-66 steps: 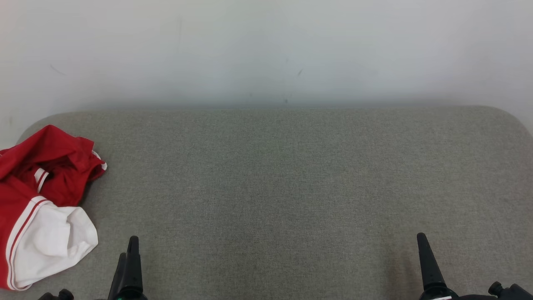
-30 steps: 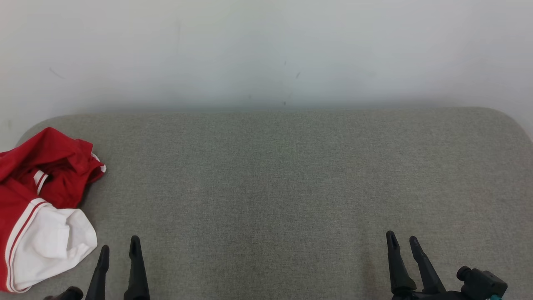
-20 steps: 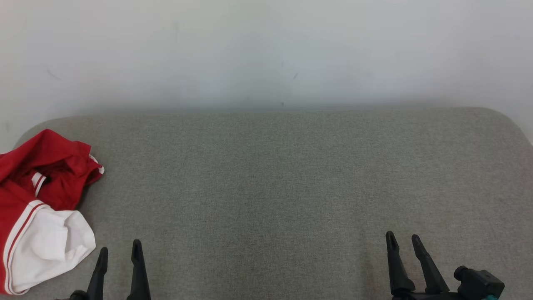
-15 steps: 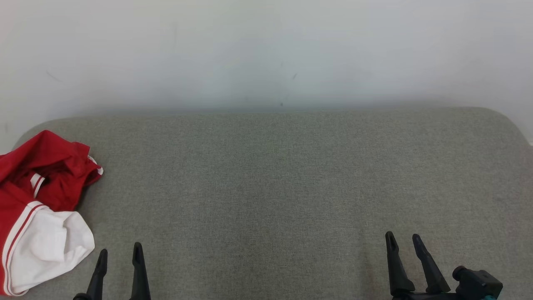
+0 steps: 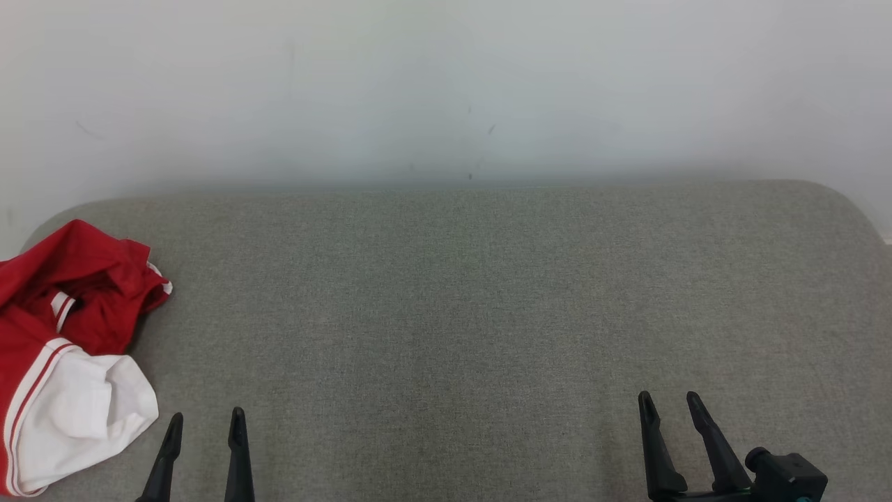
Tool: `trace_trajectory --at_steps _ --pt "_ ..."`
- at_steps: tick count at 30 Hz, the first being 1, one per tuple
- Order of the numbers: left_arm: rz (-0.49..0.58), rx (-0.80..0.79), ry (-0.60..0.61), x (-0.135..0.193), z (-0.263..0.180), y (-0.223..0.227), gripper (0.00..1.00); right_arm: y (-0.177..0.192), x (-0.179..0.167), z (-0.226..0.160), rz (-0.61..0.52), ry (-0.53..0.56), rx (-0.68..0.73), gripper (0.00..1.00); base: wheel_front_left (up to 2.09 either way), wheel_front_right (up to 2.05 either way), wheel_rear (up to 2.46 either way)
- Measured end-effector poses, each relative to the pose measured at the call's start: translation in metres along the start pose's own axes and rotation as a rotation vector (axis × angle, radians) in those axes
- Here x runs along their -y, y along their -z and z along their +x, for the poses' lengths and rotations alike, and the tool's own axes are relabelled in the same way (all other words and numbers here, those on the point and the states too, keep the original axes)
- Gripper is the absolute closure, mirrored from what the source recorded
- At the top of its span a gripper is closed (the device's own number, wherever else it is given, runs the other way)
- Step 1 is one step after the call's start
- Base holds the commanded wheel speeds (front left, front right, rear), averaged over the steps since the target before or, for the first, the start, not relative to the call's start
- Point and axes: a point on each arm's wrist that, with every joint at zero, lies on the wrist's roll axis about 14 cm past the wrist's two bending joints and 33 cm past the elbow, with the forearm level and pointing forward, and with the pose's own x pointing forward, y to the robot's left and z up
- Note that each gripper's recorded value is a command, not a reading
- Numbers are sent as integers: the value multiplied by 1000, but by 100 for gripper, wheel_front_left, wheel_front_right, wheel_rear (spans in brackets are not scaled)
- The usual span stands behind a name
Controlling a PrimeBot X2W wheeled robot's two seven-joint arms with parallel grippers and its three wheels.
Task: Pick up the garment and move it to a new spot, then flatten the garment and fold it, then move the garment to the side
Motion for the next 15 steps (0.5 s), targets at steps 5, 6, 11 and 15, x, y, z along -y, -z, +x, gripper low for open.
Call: trace_trajectory --at_steps 5,6,11,15 --pt "47 8 4 -3 -2 -2 0 1 1 -1 -37 -1 0 0 0 0 0" --pt "53 8 3 -3 -2 -1 0 1 1 -1 -43 0 0 0 0 0 0" --pt "91 2 4 -5 -5 1 0 0 4 -2 -77 5 4 0 0 0 0" --pt "111 8 5 -7 -5 0 0 -1 7 -2 -98 12 6 0 0 0 0"
